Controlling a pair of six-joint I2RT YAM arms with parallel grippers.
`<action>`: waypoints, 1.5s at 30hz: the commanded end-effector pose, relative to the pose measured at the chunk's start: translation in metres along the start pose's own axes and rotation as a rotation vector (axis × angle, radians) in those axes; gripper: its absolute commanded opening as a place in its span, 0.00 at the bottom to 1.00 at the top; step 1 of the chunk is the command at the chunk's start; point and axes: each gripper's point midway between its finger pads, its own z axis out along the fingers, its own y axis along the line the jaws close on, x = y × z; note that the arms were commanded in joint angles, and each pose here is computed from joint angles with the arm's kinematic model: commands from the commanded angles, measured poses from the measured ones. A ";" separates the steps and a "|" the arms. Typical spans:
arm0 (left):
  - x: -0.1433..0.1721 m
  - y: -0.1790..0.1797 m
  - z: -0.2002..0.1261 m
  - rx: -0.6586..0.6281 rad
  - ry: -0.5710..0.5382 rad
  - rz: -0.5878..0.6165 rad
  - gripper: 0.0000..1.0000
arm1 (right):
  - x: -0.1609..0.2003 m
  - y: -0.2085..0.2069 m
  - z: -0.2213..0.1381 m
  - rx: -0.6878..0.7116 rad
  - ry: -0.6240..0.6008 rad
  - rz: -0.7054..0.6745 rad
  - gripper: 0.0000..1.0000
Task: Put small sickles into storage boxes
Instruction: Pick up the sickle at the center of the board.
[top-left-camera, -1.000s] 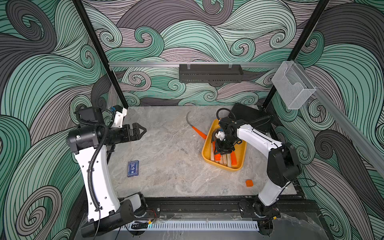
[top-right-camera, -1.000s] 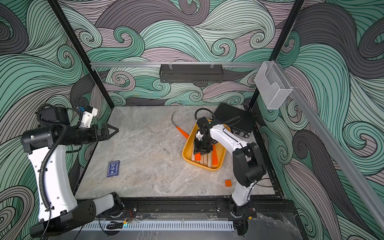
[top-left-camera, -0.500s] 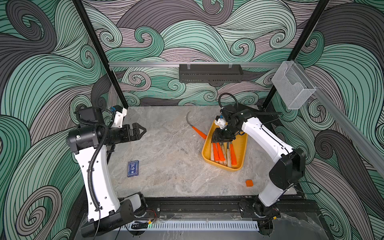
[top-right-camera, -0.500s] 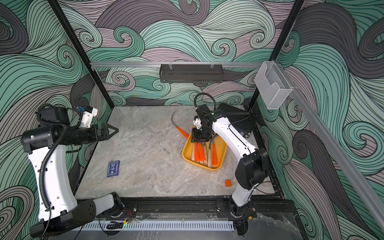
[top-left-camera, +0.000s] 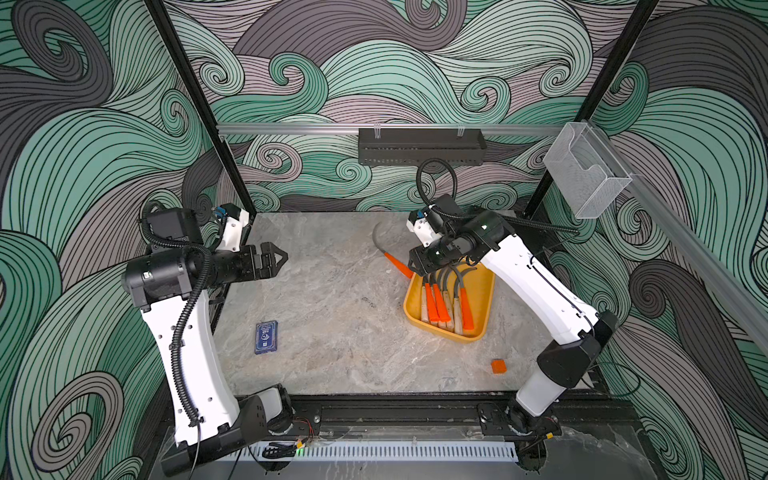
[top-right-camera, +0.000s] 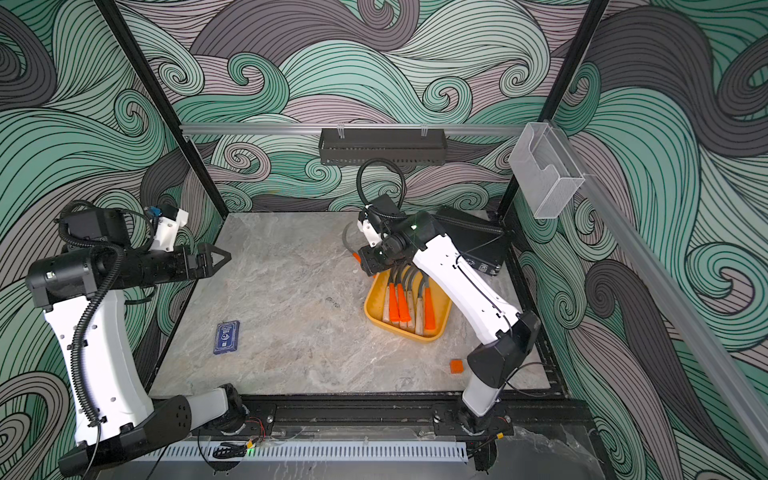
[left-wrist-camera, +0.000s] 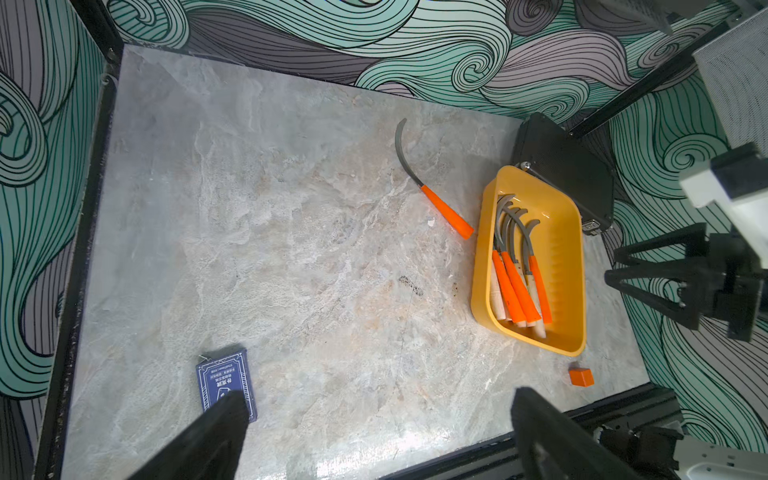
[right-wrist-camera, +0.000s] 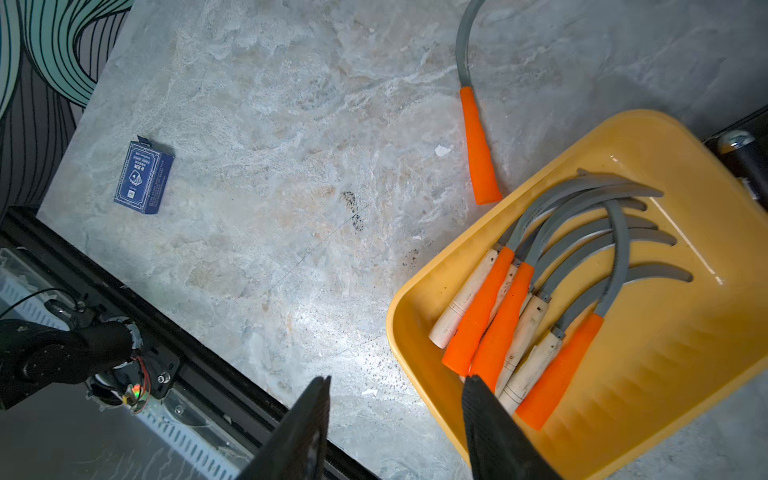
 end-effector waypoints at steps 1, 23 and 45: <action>0.009 0.000 -0.008 -0.030 0.019 0.023 0.99 | -0.009 -0.024 -0.037 0.136 -0.090 -0.042 0.55; 0.022 0.004 -0.011 -0.072 0.035 0.033 0.99 | 0.011 0.000 0.015 -0.089 0.056 0.066 0.82; 0.020 0.002 0.016 0.044 0.075 -0.068 0.99 | -0.032 -0.011 0.150 0.013 0.213 0.025 0.86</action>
